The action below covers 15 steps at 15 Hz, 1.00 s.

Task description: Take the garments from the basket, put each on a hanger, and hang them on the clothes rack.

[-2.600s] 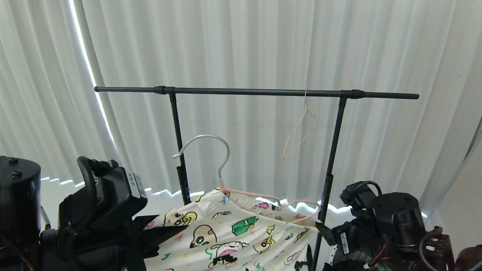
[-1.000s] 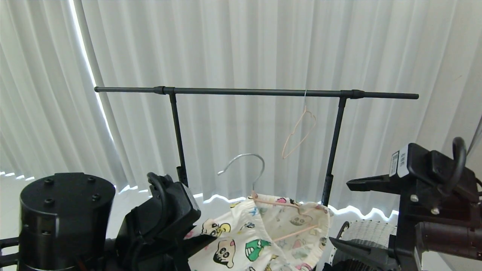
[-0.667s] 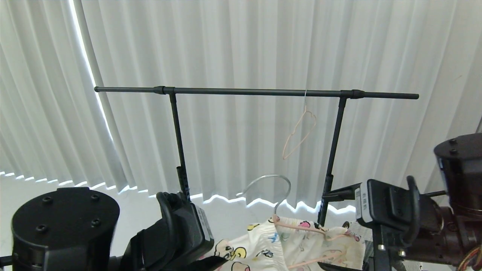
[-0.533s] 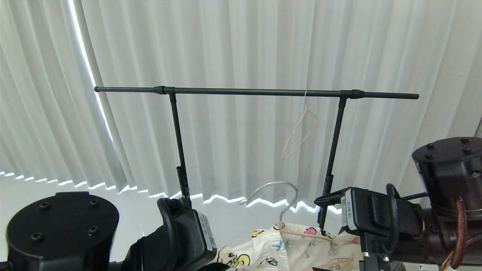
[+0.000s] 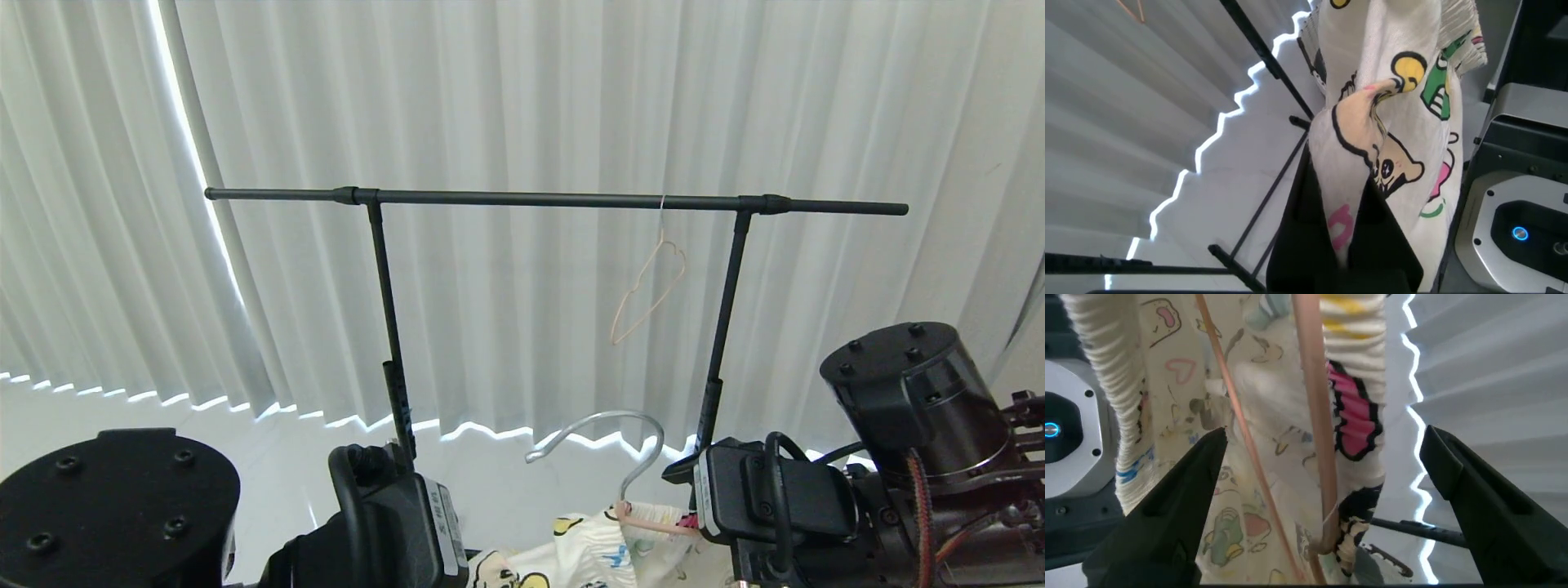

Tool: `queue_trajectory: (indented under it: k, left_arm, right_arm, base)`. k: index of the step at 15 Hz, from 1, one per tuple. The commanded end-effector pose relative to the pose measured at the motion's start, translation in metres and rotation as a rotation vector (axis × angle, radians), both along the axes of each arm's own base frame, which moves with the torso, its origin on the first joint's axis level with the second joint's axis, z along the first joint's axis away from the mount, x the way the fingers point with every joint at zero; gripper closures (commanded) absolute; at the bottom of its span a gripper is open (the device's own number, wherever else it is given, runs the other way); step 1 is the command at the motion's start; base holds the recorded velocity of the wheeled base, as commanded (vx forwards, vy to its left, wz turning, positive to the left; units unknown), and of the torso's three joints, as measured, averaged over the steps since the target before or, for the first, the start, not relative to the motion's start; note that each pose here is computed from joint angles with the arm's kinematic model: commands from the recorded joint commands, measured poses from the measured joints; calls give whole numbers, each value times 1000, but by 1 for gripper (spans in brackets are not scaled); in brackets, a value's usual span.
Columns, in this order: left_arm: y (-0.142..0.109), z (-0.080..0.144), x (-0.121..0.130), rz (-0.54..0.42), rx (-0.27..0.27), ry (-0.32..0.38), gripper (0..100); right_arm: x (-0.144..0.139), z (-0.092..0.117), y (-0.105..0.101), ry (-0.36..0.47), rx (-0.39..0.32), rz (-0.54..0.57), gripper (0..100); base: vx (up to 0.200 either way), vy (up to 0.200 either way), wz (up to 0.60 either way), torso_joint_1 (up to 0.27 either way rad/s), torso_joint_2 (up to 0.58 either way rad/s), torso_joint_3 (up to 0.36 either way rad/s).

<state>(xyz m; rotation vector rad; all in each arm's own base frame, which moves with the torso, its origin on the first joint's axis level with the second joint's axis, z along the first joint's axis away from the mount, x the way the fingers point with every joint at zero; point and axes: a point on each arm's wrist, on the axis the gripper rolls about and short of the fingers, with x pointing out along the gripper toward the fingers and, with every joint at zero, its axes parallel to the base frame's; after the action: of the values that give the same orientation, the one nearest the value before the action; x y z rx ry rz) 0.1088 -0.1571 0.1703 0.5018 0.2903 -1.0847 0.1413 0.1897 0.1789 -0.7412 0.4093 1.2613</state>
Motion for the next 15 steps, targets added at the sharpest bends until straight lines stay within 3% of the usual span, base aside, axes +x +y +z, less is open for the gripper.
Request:
queue_trajectory:
  k: [1, 2, 11, 12, 15]
  left_arm:
    - [0, 1, 0, 0, -3, -2, 100]
    - [0, 1, 0, 0, -3, -2, 100]
    - [1, -2, 0, 8, 10, -4, 100]
    - [1, -2, 0, 8, 10, -4, 0]
    - [3, -1, -1, 29, 7, -13, 0]
  right_arm:
    - [0, -1, 1, 3, -4, 1, 0]
    - [0, -1, 1, 4, -4, 2, 100]
    - [0, 1, 0, -4, 9, -5, 100]
    - [-1, 3, -1, -11, 15, -3, 100]
    - [-5, 13, -11, -37, 49, -15, 100]
  base:
    - [0, 0, 0, 0, 0, 0]
    - [0, 0, 0, 0, 0, 0]
    - [0, 0, 0, 0, 0, 0]
    - [0, 0, 0, 0, 0, 0]
    - [0, 0, 0, 0, 0, 0]
